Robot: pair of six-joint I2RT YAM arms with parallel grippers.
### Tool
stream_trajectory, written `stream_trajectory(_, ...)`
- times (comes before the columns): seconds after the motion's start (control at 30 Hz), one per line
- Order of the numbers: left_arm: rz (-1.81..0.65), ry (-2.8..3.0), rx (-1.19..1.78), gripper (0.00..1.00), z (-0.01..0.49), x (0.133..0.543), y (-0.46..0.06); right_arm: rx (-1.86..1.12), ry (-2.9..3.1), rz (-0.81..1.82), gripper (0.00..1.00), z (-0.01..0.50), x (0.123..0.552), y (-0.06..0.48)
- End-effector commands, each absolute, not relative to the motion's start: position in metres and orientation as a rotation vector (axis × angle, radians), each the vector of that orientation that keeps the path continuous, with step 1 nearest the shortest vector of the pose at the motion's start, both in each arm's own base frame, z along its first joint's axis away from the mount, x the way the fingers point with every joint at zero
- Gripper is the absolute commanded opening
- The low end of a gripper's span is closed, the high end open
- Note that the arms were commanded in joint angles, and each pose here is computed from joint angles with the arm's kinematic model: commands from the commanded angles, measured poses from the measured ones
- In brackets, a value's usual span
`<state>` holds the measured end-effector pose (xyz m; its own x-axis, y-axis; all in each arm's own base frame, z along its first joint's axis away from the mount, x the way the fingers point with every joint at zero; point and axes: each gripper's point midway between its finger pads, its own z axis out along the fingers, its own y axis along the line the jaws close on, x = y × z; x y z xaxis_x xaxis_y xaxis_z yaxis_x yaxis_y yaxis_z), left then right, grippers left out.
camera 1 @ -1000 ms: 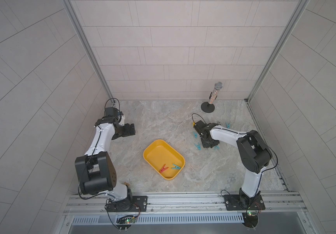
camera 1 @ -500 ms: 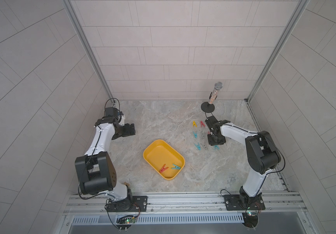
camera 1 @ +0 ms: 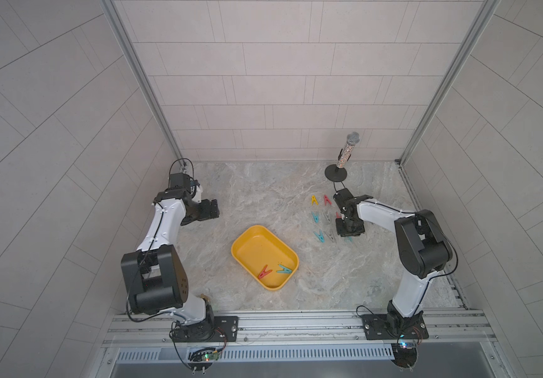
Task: Take the clothespins out of the storage box
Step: Place the clothespin at the center of the board.
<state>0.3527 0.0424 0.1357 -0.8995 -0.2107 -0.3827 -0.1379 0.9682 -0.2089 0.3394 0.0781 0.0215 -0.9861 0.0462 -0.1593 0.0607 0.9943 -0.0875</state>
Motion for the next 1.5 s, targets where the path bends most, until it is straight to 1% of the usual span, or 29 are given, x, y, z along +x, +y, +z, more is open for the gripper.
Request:
stream_trajectory(0.0, -0.255, 2.71, -0.248, 1.0, 0.137, 0.346, 0.042, 0.096, 3.008, -0.146, 0.29, 0.018, 0.328, 0.074)
stream_trajectory(0.07, -0.255, 2.708, -0.247, 1.0, 0.138, 0.347, 0.042, 0.109, 3.0, -0.142, 0.28, 0.02, 0.328, 0.076)
stream_trajectory(0.2, -0.253, 2.705, -0.247, 1.0, 0.139, 0.346, 0.042, 0.106, 2.986, -0.116, 0.22, 0.024, 0.329, 0.084)
stream_trajectory(0.57, -0.254, 2.708, -0.247, 1.0, 0.138, 0.346, 0.042, 0.083, 2.98, -0.089, 0.2, 0.026, 0.329, 0.102)
stream_trajectory(0.63, -0.255, 2.708, -0.247, 1.0, 0.138, 0.347, 0.042, 0.081, 2.979, -0.089, 0.22, 0.026, 0.329, 0.103)
stream_trajectory(0.8, -0.256, 2.708, -0.247, 1.0, 0.138, 0.346, 0.042, 0.071, 2.962, -0.093, 0.33, 0.037, 0.331, 0.102)
stream_trajectory(0.97, -0.26, 2.712, -0.249, 1.0, 0.137, 0.346, 0.042, 0.06, 2.912, -0.059, 0.41, 0.068, 0.335, 0.105)
stream_trajectory(1.1, -0.258, 2.715, -0.247, 1.0, 0.136, 0.346, 0.042, 0.032, 2.835, 0.01, 0.43, 0.106, 0.339, 0.113)
stream_trajectory(1.2, -0.252, 2.717, -0.245, 1.0, 0.135, 0.345, 0.043, -0.054, 2.744, 0.169, 0.4, 0.137, 0.341, 0.138)
stream_trajectory(1.3, -0.247, 2.719, -0.245, 1.0, 0.134, 0.346, 0.044, -0.207, 2.635, 0.338, 0.39, 0.17, 0.335, 0.182)
stream_trajectory(1.4, -0.237, 2.721, -0.247, 1.0, 0.134, 0.345, 0.045, -0.418, 2.542, 0.444, 0.39, 0.192, 0.318, 0.234)
stream_trajectory(1.47, -0.228, 2.718, -0.247, 1.0, 0.134, 0.345, 0.046, -0.555, 2.5, 0.517, 0.4, 0.195, 0.302, 0.271)
